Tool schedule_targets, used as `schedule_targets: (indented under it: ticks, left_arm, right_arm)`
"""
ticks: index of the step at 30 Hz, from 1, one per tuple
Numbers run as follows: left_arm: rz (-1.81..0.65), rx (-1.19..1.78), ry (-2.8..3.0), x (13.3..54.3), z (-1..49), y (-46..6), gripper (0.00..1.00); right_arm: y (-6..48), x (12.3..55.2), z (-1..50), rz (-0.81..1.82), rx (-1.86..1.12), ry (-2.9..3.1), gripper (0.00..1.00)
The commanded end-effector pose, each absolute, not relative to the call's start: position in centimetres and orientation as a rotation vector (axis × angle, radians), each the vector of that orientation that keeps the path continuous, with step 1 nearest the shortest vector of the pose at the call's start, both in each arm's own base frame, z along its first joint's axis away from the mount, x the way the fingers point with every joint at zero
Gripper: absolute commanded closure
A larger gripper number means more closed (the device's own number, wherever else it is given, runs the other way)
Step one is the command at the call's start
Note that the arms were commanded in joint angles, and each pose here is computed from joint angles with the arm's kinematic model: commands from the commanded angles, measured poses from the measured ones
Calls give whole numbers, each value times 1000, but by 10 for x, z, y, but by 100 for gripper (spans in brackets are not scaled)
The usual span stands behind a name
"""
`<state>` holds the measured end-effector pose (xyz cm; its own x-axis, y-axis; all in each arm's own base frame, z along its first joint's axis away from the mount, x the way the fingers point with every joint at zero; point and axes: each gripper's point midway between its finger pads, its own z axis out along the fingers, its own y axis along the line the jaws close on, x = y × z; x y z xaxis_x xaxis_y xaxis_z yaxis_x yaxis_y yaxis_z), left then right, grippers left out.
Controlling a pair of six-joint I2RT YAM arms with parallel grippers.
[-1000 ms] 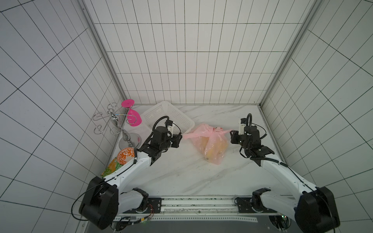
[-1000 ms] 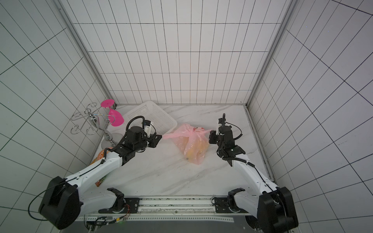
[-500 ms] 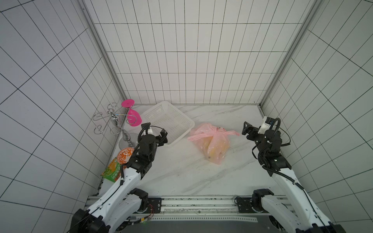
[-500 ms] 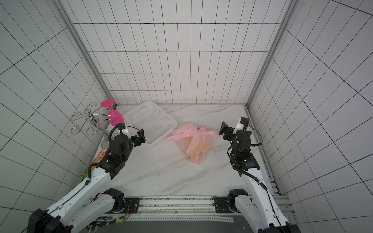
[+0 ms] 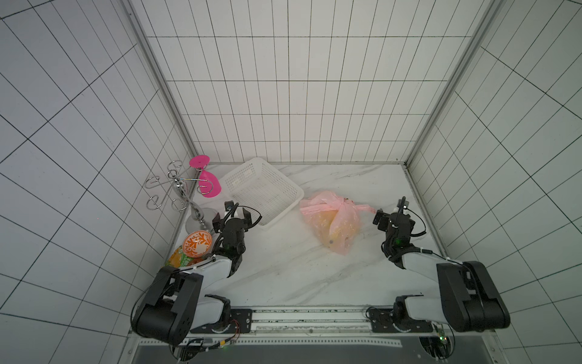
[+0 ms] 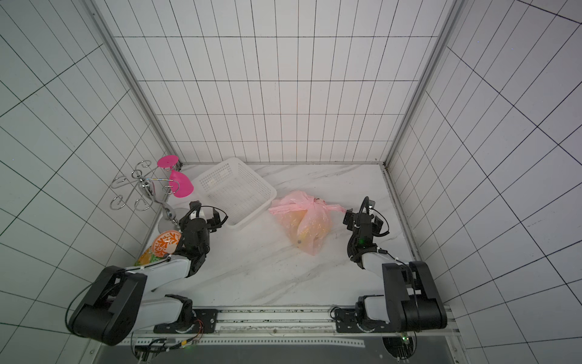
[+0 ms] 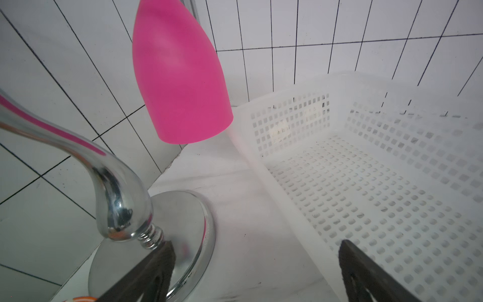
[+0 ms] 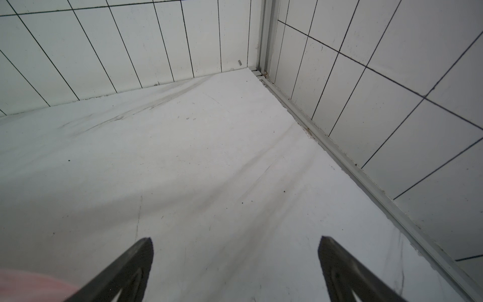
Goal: Place the banana into a plastic bag & tie a knot
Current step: Reset both arms
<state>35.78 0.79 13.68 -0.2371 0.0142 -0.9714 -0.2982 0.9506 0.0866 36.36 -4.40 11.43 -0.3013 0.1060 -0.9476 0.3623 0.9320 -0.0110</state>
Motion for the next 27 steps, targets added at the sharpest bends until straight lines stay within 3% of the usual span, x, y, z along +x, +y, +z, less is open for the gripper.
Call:
schedule_targets:
  ticks: [1, 8, 27]
  left_arm:
    - [216, -113, 1665, 367, 160, -3, 2]
    - [114, 36, 1582, 375, 143, -25, 3]
    - [189, -99, 1708, 394, 131, -5, 2]
  right_arm:
    - [-44, 364, 150, -267, 256, 1669, 1]
    - [-38, 373, 135, -171, 161, 1653, 1]
    - [-47, 375, 131, -194, 216, 1665, 0]
